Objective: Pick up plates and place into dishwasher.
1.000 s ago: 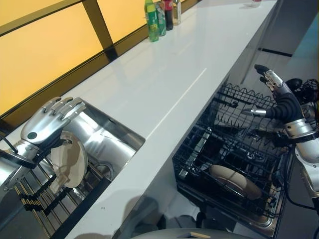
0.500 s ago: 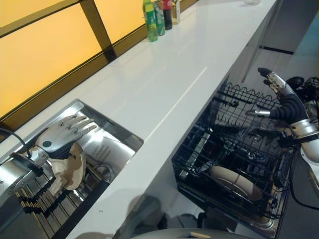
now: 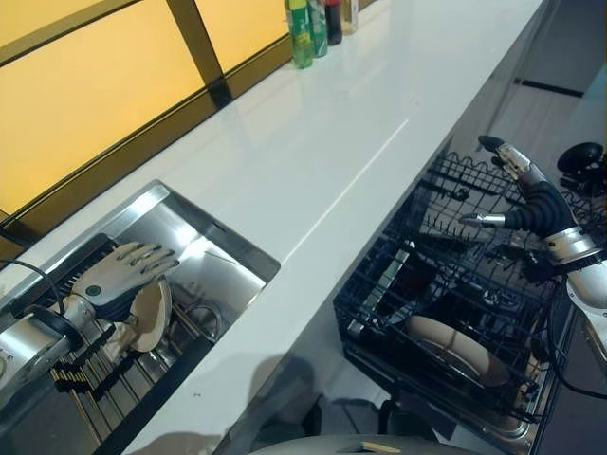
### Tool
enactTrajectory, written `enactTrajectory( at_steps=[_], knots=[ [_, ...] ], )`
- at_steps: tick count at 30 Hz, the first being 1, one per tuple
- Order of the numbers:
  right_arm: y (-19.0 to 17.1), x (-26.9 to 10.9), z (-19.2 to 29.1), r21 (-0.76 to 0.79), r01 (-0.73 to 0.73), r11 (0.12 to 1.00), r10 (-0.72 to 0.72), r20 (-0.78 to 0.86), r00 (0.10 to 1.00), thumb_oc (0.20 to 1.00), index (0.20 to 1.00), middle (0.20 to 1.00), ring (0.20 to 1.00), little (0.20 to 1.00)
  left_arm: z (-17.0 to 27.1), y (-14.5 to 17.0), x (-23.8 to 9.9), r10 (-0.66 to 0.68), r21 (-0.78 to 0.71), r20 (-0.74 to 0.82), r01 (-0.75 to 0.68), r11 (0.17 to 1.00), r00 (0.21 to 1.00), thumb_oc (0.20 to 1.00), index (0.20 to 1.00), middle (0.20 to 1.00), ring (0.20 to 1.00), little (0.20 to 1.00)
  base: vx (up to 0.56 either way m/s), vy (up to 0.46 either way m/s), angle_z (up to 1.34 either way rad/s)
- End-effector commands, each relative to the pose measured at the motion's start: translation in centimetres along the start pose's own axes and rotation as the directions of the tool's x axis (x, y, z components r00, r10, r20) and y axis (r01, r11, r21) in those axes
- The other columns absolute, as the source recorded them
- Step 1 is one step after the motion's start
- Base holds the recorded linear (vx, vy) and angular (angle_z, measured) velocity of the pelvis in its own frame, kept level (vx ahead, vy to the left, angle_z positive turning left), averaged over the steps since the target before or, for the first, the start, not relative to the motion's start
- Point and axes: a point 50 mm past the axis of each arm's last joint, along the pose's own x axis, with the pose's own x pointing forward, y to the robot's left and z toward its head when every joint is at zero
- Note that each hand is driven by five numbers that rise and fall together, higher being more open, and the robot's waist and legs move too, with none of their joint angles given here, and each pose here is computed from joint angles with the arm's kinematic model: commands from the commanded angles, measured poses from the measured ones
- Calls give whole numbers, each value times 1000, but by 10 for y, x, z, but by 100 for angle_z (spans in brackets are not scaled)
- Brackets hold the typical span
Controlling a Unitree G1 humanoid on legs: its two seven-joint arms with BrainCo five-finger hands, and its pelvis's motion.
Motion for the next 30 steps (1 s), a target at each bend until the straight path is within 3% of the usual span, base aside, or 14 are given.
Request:
enactTrajectory(
  at_steps=[1,16,17,18,19,30],
  knots=[
    [-6,17,21,-28,5,1000,-2,121,993,1000,1000,1000,1000,1000,-28,21,-2,76,132,-70,-66,989,995,1000,1000,1000,1000,1000,-5,63,-2],
    [1,51,44,-81,20,997,-2,228,974,1000,1000,1000,1000,1000,-49,27,40,285,256,-184,-235,938,941,1000,1000,1000,1000,1000,-81,57,-3],
    [0,52,45,-82,23,996,-4,236,972,1000,1000,1000,1000,1000,-50,27,41,273,256,-187,-221,941,944,780,780,780,780,780,-69,41,-6],
    [0,53,47,-83,27,996,-6,242,970,1000,1000,1000,1000,1000,-51,27,42,261,256,-192,-208,944,946,235,235,235,235,235,-57,39,-5],
    [0,54,48,-84,28,996,-7,247,969,1000,1000,1000,1000,1000,-52,26,43,248,248,-198,-196,949,948,200,200,200,200,200,-50,40,-5],
    [-1,57,49,-91,30,995,-7,253,967,1000,1000,1000,1000,1000,-53,28,43,213,190,-212,-173,966,954,200,200,200,200,200,-7,27,-5]
  ],
)
